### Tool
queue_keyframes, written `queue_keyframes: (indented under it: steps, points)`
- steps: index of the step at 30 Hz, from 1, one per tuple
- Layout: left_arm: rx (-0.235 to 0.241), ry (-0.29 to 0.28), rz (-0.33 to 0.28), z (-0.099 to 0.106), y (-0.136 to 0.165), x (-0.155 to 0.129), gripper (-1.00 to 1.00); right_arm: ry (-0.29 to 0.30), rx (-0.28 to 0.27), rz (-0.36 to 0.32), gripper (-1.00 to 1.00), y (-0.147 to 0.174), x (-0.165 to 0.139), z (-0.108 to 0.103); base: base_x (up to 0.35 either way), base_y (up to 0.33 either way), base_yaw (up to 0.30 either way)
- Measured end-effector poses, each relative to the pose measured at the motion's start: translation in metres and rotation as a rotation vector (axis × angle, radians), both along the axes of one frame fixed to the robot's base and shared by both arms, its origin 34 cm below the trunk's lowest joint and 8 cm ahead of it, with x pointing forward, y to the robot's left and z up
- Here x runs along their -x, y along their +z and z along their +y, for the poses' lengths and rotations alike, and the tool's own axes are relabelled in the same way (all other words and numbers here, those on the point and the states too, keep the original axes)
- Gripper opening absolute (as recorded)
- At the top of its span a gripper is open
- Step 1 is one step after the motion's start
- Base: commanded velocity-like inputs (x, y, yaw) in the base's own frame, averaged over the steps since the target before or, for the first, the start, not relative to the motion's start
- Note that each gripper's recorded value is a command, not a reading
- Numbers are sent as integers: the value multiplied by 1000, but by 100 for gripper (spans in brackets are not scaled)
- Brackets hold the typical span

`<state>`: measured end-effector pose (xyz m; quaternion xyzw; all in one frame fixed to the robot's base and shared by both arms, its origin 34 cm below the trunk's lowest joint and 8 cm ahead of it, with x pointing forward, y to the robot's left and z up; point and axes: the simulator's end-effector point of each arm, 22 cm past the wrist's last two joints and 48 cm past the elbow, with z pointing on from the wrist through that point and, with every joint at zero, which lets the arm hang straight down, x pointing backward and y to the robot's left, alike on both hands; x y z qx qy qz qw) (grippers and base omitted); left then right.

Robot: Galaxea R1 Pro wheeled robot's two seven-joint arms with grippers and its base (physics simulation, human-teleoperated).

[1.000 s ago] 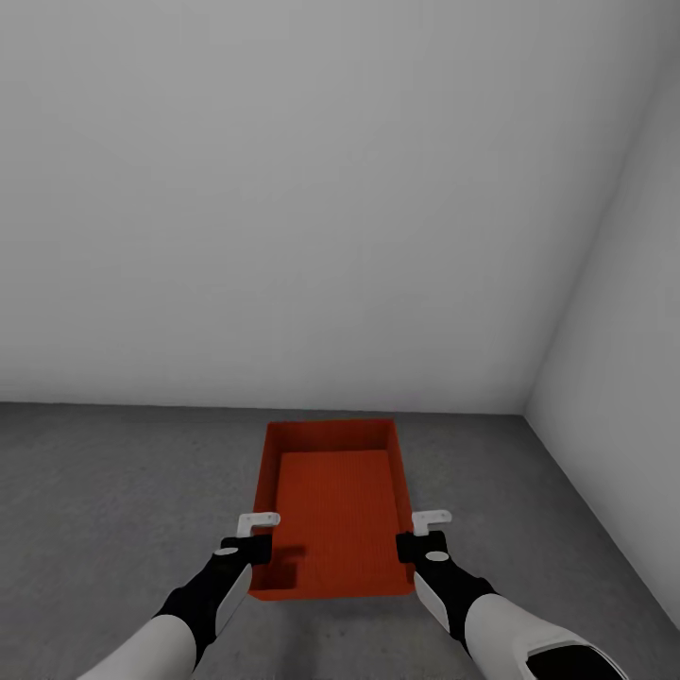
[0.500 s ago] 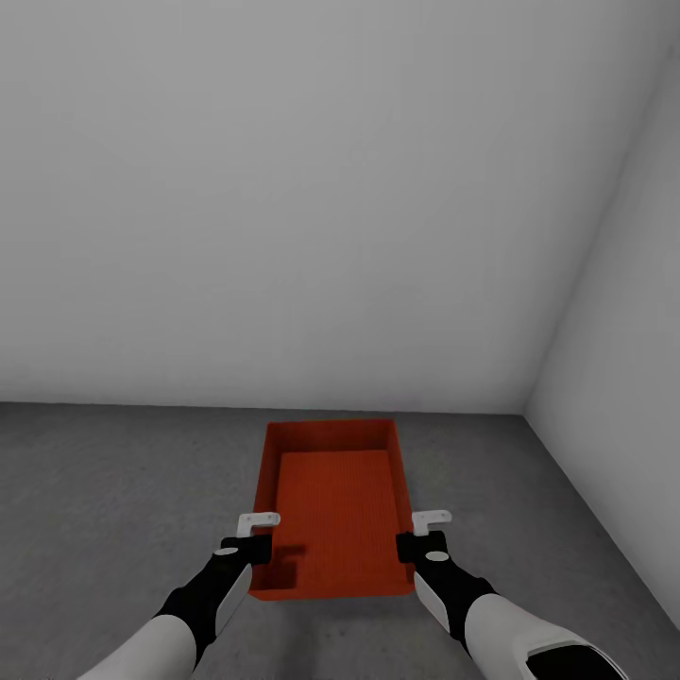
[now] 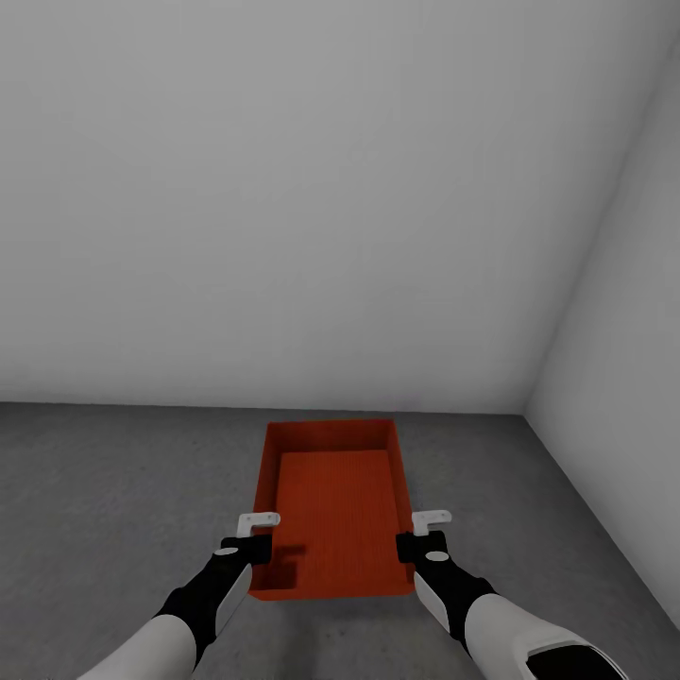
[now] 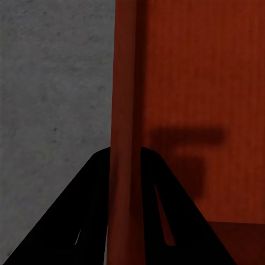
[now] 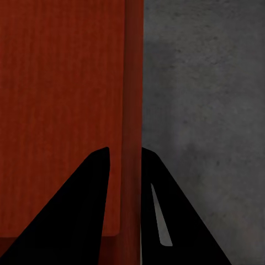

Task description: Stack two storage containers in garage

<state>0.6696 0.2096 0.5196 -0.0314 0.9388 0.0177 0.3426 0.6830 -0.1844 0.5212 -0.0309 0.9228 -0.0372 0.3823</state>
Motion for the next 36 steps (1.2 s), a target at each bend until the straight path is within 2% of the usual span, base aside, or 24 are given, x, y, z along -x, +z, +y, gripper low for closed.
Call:
queue_keyframes:
  steps: [24,36]
  points:
    - [-3,1,-1,-1,1,0,-100,1,-2,-1,-100,0,0,-1,0,0,0]
    - [-4,2,-1,1,-23,3,-100,0,0,-2,-100,-23,3,1,0,0,0]
